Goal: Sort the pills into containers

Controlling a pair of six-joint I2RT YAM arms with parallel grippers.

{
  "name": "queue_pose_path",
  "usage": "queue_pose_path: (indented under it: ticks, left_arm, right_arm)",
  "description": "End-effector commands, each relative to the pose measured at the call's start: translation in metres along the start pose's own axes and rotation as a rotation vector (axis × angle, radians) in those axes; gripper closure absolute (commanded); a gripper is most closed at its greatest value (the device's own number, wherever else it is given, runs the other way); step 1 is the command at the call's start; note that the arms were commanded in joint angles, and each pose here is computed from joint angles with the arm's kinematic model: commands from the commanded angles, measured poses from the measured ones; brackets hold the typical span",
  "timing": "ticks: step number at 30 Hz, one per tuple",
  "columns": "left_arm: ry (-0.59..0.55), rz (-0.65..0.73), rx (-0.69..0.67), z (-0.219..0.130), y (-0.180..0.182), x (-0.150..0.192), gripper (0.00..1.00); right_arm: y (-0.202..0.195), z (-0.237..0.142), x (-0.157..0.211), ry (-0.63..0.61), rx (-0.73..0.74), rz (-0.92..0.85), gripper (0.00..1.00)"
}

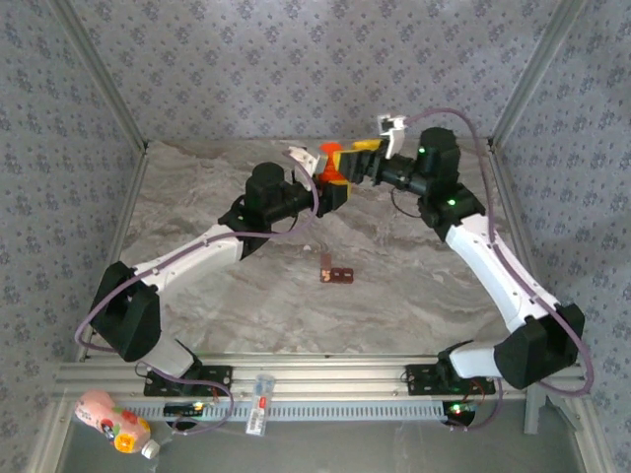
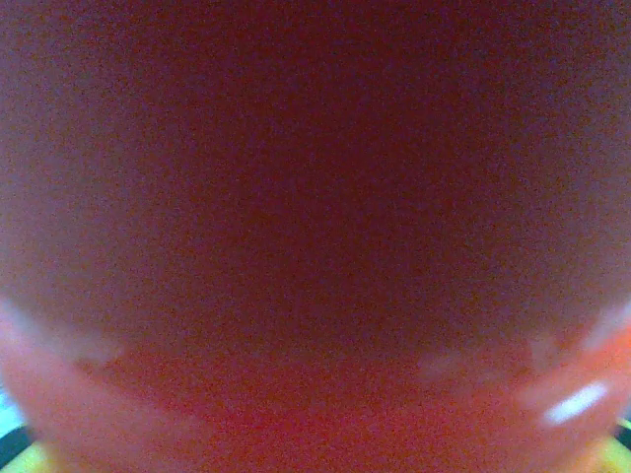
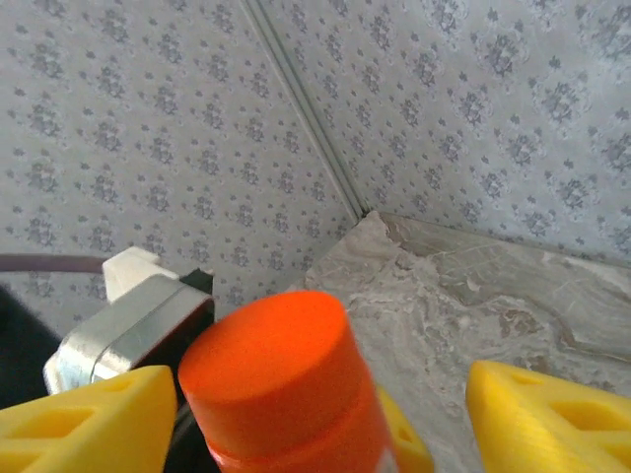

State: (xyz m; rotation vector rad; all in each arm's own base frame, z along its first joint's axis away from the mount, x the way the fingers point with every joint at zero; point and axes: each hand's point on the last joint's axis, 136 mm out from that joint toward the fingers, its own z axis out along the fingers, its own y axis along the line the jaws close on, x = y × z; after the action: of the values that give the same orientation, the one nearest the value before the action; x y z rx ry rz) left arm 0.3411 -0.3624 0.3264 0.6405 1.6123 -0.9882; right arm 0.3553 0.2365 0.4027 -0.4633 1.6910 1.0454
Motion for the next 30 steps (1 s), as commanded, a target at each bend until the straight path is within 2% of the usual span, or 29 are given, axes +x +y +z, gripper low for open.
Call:
queue_pose_path:
  ticks: [1, 5, 12, 19, 30]
  left_arm:
    - [-0.085, 0.053, 0.13, -0.021, -0.02, -0.038, 1.0]
    - [-0.05, 0.066, 0.284, -0.033, -0.037, -0.04, 1.0]
    - [0.072, 0.06, 0.527, -0.045, -0.069, -0.035, 1.0]
    - [0.119, 0.047, 0.588, -0.045, -0.075, -0.029, 1.0]
    - [0.146, 0.031, 0.605, -0.041, -0.074, -0.022, 1.0]
  right_arm:
    - [0.028, -0.036, -0.02, -0.019, -0.138, -0.028, 0.17]
    - [0.035, -0.045, -0.023, 0.047, -0.232, -0.033, 0.16]
    - [0.052, -0.033, -0.021, 0.164, -0.425, -0.007, 0.16]
    - [0.058, -0.016, -0.014, 0.21, -0.472, 0.01, 0.16]
    - [0.071, -0.005, -0.004, 0.246, -0.523, 0.014, 0.21]
